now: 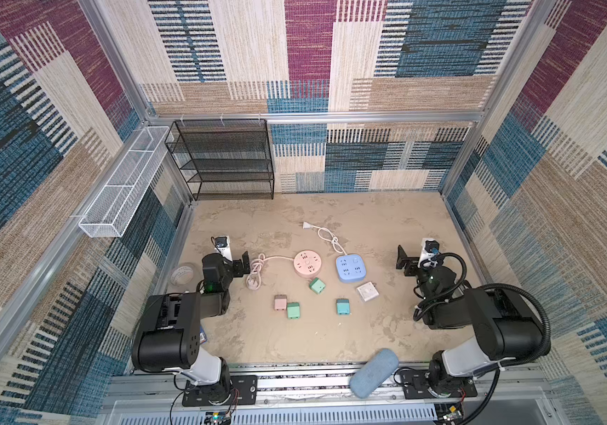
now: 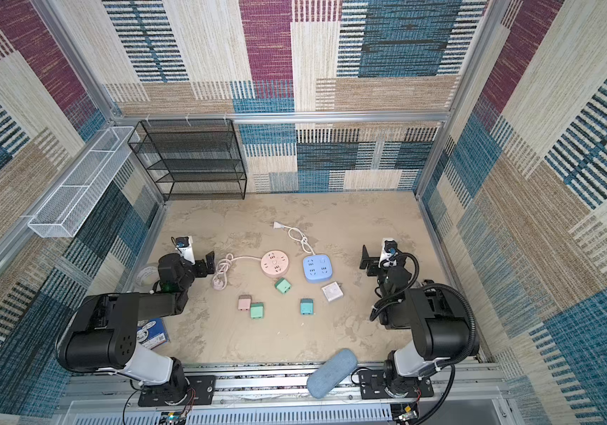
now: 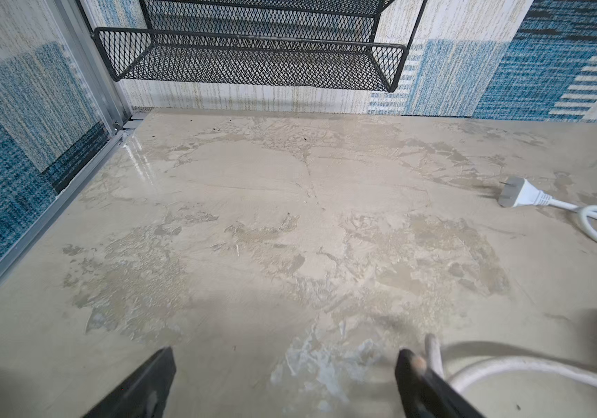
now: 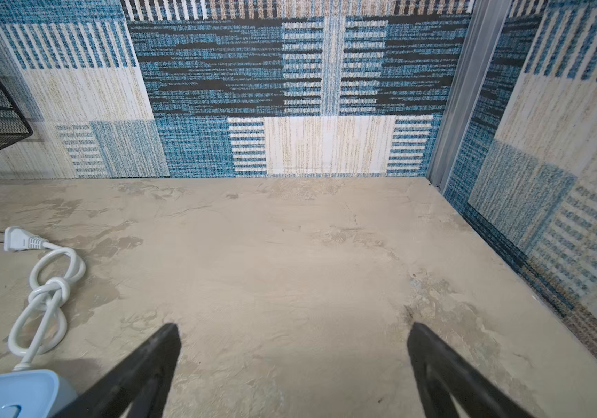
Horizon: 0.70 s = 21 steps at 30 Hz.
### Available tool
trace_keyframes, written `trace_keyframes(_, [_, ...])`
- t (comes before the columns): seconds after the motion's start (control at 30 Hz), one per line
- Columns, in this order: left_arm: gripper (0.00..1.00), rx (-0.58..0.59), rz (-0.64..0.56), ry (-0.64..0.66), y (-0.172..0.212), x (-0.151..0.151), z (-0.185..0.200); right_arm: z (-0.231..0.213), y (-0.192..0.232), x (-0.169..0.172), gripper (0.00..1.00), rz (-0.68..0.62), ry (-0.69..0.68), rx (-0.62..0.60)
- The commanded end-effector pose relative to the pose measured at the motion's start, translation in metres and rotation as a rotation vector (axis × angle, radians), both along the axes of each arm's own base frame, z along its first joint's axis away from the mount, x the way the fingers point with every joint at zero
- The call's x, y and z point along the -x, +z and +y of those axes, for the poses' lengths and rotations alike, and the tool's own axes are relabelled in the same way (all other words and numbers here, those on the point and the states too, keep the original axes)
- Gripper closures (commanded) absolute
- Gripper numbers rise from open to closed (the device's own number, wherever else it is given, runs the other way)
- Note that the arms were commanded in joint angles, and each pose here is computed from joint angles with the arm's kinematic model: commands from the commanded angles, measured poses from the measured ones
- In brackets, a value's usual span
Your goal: Insert the plug
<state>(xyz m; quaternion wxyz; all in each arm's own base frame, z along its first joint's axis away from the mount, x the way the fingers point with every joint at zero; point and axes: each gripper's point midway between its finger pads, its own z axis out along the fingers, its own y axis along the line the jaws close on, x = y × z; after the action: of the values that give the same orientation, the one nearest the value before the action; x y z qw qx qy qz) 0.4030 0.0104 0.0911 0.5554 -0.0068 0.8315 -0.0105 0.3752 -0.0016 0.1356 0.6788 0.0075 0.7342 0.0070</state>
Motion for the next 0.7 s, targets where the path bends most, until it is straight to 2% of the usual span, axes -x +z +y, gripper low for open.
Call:
trace_keyframes(0.0, [0.0, -0.007, -0.008, -0.006, 0.0028, -0.0018, -0.0005, 0.0013, 0.0079, 0.0002, 0.0, -0.032, 0.008, 0.003])
trace_keyframes(0.67, [0.0, -0.007, -0.007, -0.008, 0.0023, -0.0015, -0.0008, 0.0011, 0.0076, -0.0005, 0.0, -0.03, 0.006, 0.003])
